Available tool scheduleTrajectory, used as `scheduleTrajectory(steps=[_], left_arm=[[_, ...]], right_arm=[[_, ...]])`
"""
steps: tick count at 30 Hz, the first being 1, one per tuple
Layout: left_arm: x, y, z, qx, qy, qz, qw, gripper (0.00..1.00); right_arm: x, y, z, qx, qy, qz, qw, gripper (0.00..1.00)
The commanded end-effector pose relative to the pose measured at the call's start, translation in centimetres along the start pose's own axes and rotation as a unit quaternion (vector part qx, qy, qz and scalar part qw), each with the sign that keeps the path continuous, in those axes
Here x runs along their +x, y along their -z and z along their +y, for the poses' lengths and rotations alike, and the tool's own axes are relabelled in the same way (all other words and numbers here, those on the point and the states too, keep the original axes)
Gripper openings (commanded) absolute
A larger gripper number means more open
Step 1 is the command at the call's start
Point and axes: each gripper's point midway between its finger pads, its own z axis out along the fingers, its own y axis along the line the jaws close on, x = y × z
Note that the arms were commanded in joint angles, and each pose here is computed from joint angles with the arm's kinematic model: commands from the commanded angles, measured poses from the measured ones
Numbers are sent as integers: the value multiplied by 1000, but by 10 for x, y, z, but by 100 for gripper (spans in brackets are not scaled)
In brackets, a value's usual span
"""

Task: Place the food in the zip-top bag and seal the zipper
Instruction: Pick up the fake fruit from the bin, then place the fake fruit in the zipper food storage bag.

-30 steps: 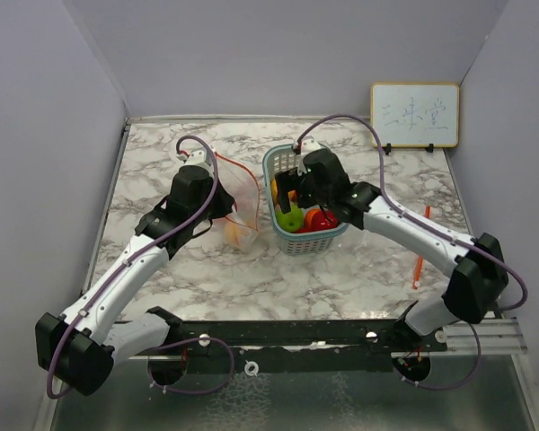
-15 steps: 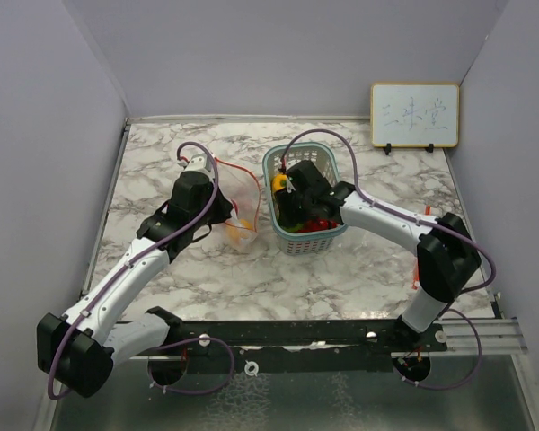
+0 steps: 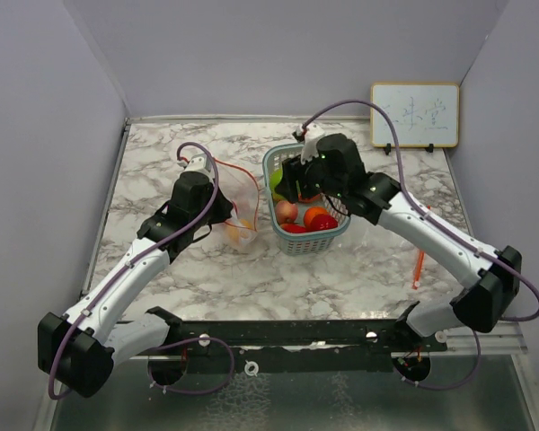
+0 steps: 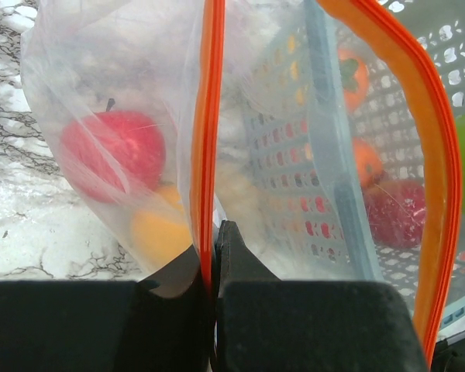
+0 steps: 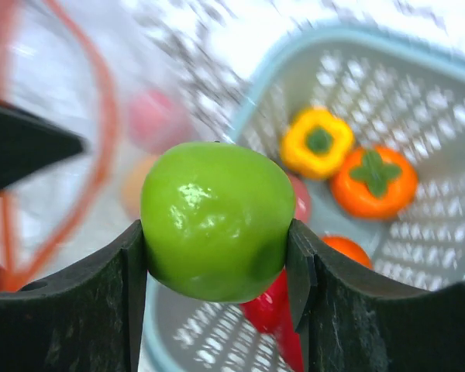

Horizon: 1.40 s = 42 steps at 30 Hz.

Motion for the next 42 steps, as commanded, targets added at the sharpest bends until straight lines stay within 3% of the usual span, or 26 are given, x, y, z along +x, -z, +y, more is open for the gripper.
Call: scheduleTrajectory(steps=[1, 6, 11, 14, 18, 25, 27, 29, 33, 39, 42], left_arm=[[-5, 2, -4, 15, -1, -9, 1000, 0], [-4, 1, -6, 19, 0, -5, 1000, 0], [-6, 4, -16, 41, 2, -4, 999, 0], [-9, 9, -21, 54, 2, -7, 999, 0], [-15, 19, -24, 60, 2, -16, 998, 0], [-31, 41, -29, 68, 2, -46, 997, 0], [-32, 43, -30, 70, 3, -48, 996, 0], [-31, 40, -29, 70, 3, -48, 996, 0], [-23, 28, -26, 66, 6, -38, 997, 0], [-14, 12, -21, 58, 4, -26, 998, 0], [-14, 11, -18, 50, 0, -28, 998, 0]], right_arm=[[-74, 45, 60, -168, 25, -122, 978, 23], [-90, 75, 118, -341, 28, -161, 926, 23], [-85, 48, 128, -371, 0, -146, 917, 23], [-77, 23, 123, -348, -21, -135, 928, 23], [-62, -9, 93, -253, -37, -117, 960, 23], [-37, -30, 48, -124, -34, -84, 988, 24], [-34, -31, 41, -107, -26, -77, 991, 33], [-36, -27, 41, -110, -17, -81, 990, 50], [-43, -15, 48, -130, -13, -97, 987, 98], [-53, 8, 49, -131, -11, -103, 986, 100], [-52, 18, 22, -56, -25, -96, 993, 100]])
